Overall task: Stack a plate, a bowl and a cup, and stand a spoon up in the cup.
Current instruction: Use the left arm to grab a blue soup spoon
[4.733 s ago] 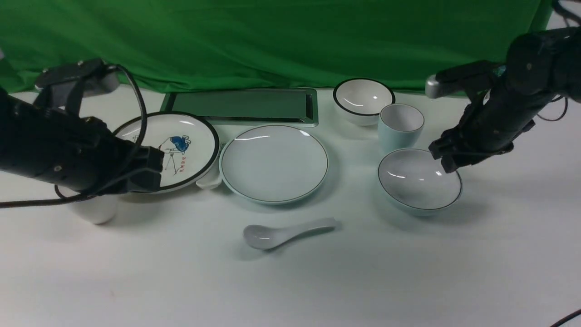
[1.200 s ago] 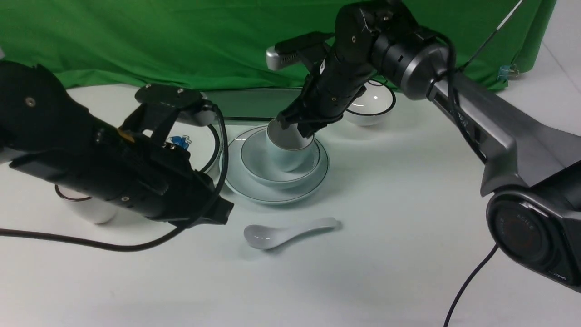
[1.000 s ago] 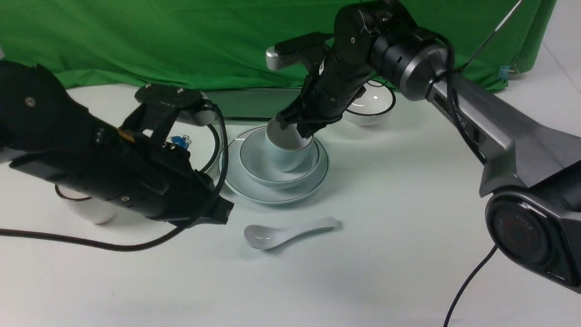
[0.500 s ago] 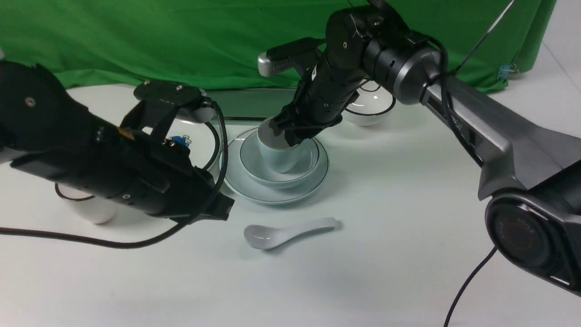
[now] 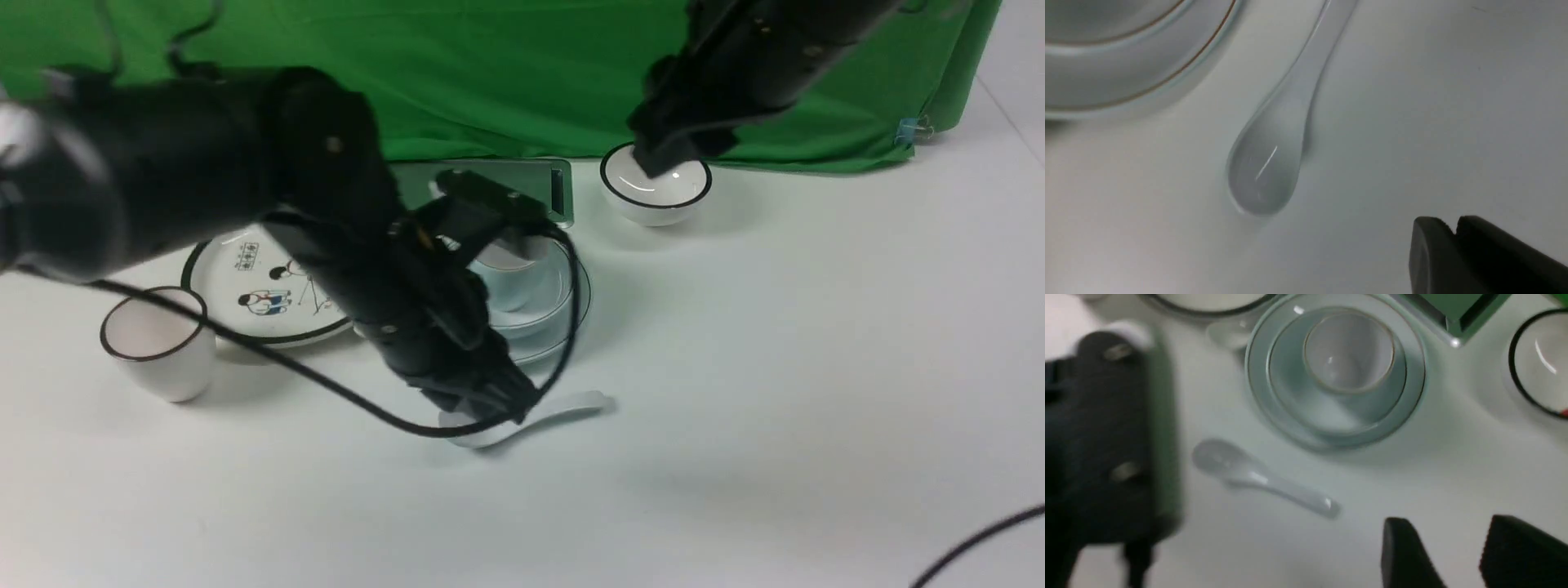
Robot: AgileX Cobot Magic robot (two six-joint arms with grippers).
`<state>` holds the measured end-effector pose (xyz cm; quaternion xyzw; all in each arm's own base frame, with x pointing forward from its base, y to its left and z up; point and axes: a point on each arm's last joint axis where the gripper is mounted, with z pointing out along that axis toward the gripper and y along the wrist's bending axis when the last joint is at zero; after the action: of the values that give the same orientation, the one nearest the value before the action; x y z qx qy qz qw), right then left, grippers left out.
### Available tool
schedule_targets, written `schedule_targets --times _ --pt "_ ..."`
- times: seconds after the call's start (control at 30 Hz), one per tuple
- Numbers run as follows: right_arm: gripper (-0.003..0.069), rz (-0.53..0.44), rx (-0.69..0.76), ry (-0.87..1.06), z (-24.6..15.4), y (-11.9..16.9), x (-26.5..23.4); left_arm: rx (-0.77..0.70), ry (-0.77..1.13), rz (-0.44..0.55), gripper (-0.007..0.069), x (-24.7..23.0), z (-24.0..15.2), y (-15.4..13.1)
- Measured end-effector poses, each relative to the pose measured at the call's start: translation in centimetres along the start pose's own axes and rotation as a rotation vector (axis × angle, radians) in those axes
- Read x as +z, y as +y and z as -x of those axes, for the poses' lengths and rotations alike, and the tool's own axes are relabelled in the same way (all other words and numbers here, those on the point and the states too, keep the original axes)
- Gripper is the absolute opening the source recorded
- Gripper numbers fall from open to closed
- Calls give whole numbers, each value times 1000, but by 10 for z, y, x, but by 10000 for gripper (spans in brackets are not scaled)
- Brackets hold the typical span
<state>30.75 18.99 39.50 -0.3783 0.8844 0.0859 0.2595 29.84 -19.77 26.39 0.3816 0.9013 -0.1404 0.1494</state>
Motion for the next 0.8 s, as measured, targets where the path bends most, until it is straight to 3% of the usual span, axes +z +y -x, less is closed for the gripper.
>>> schedule_targets --times 0.03,0.13,0.3,0.4,0.6,0.8 --pt "223 8 0 34 -19 6 -9 54 15 10 72 6 12 -3" --pt "179 24 -1 104 -60 17 -14 131 50 16 159 24 30 -5" --pt "189 19 -15 109 -137 37 -21 222 103 63 382 58 48 4" --pt "198 10 -16 91 -173 45 -16 281 129 72 461 76 50 10" --pt "211 0 -12 83 -221 55 -5 339 169 60 465 100 47 16" --pt "222 -11 4 49 -233 59 -6 374 161 95 345 116 48 22"
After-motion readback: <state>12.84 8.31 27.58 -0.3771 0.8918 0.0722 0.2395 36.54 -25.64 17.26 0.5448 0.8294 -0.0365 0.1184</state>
